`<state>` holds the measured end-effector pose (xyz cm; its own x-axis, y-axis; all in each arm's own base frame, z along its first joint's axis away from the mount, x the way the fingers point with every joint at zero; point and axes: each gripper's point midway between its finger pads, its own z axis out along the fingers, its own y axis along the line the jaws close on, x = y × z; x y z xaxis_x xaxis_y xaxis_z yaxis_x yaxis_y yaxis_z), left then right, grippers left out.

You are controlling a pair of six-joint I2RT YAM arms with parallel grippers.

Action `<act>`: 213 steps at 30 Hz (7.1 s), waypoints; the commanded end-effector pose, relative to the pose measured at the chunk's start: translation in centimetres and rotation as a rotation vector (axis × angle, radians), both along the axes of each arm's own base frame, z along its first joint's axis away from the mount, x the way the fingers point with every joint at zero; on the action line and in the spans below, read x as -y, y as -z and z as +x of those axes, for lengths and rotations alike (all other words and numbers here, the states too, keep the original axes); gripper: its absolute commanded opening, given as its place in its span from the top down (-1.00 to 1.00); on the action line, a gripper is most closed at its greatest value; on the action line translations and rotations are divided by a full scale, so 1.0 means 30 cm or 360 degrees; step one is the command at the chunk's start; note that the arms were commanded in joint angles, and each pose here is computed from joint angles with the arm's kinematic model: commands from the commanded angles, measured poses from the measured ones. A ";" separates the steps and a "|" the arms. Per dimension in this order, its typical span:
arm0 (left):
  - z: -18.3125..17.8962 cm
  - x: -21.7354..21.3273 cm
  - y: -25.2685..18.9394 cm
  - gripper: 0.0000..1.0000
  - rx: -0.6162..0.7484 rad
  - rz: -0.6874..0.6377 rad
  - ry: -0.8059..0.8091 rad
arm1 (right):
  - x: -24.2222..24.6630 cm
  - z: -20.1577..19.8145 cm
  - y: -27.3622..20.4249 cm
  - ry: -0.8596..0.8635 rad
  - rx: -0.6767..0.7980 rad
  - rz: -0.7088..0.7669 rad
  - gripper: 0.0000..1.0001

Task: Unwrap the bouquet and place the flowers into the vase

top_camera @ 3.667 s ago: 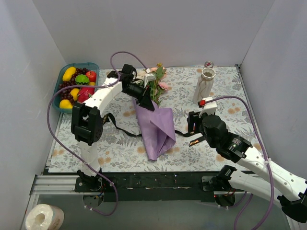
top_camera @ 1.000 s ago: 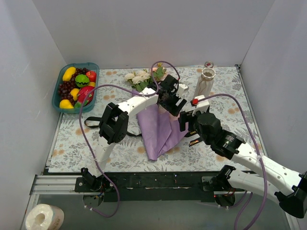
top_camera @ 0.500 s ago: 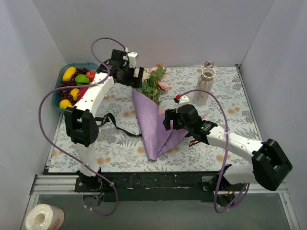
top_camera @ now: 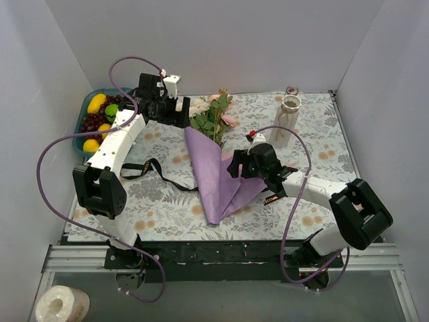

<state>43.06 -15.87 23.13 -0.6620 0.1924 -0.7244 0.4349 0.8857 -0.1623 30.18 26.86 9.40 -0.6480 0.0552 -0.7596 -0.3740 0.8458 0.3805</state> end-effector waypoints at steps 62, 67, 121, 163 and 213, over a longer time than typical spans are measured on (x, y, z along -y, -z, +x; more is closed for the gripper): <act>-0.032 -0.112 -0.305 -0.96 0.0266 -0.0073 -0.0182 | -0.447 -0.542 -0.718 -0.0976 0.0848 0.0172 0.97; -0.041 -0.143 -0.322 -0.96 0.0287 -0.0060 -0.0220 | -0.569 -0.623 -0.656 -0.1076 0.0786 0.0122 0.97; -0.147 -0.494 -0.566 -0.96 0.0372 -0.0298 -0.0364 | 0.035 0.091 -0.307 -0.0542 0.0071 0.0095 -0.12; -0.162 -0.516 -0.602 -0.96 0.0432 -0.0247 -0.0418 | -0.553 -0.386 -0.393 -0.1297 0.0044 0.0072 0.79; -0.370 0.575 -0.470 -0.96 0.0341 -0.0455 0.1390 | 0.042 -0.358 -0.651 -0.0580 0.0470 0.0167 0.02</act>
